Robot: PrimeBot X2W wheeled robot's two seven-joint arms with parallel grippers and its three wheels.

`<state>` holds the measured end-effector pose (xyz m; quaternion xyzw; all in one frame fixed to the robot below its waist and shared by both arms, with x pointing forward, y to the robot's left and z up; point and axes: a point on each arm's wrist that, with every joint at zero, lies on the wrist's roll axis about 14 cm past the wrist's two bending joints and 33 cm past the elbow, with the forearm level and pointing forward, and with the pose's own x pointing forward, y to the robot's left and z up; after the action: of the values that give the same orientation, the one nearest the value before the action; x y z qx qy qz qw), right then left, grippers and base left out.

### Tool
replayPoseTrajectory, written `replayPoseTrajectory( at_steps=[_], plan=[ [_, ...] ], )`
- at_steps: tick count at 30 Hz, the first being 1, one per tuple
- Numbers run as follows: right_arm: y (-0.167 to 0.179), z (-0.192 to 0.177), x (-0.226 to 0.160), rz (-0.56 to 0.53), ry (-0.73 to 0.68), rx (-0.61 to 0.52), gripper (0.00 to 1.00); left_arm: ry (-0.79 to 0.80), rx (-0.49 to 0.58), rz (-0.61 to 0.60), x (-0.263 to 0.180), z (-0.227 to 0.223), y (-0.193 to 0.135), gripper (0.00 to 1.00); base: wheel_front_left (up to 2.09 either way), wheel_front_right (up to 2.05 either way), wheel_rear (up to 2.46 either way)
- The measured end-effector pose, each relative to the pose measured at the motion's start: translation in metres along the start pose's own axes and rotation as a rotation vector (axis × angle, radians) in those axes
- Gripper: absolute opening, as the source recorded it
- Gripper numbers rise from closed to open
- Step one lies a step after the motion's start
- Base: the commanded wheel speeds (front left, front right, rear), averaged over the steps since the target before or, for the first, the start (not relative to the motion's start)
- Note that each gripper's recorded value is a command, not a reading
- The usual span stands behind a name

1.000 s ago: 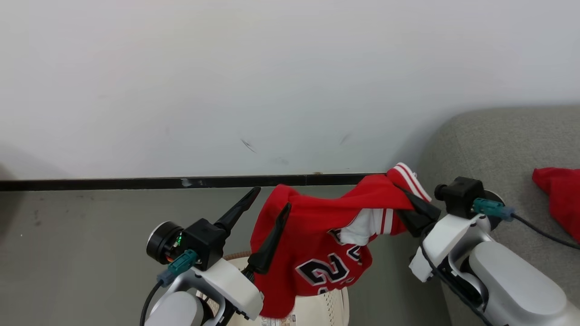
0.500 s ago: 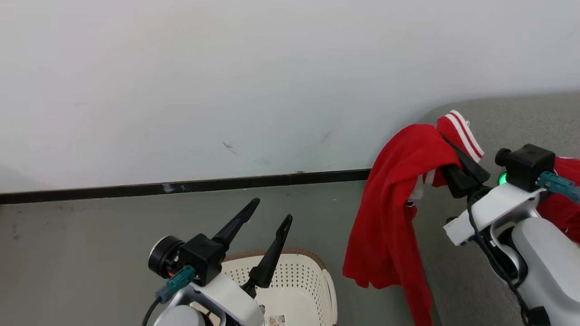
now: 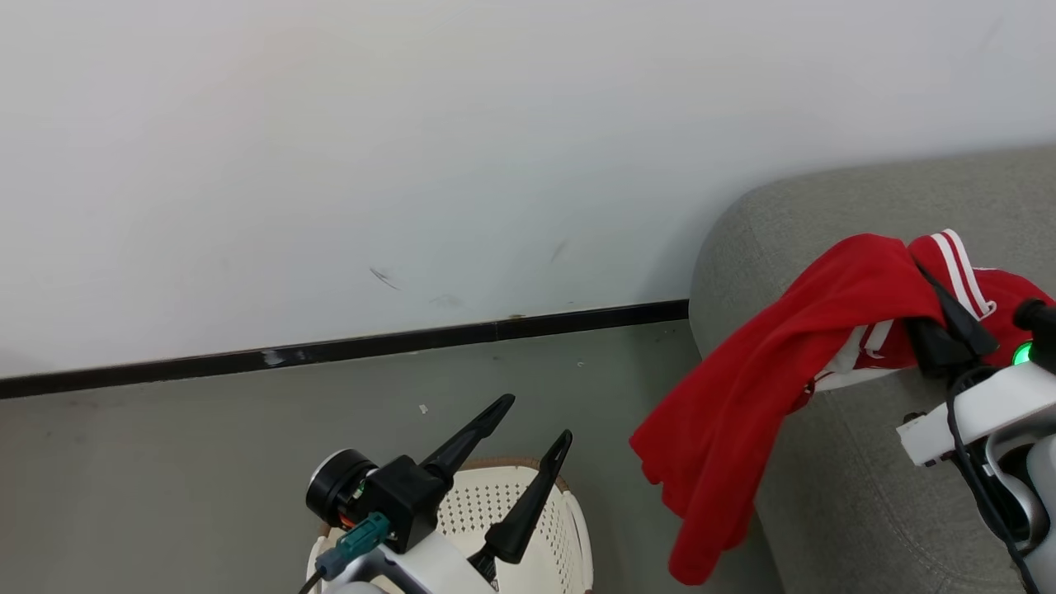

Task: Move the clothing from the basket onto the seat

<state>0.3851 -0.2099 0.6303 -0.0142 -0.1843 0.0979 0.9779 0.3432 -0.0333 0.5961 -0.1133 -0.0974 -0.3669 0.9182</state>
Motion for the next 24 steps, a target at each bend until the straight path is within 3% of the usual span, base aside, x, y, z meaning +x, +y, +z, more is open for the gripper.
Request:
replayPoseTrajectory(
  at_steps=[14, 24],
  plan=[
    [-0.048, 0.008, -0.051, -0.165, 0.008, -0.066, 0.0, 0.034, -0.043, -0.125, 0.01, -0.015, -0.038, 1.0, 0.0, 0.0, 0.0],
    [-0.045, 0.003, -0.069, -0.189, 0.029, -0.044, 0.0, 0.043, -0.066, -0.18, 0.019, -0.02, -0.052, 1.0, 0.0, 0.0, 0.0]
  ],
)
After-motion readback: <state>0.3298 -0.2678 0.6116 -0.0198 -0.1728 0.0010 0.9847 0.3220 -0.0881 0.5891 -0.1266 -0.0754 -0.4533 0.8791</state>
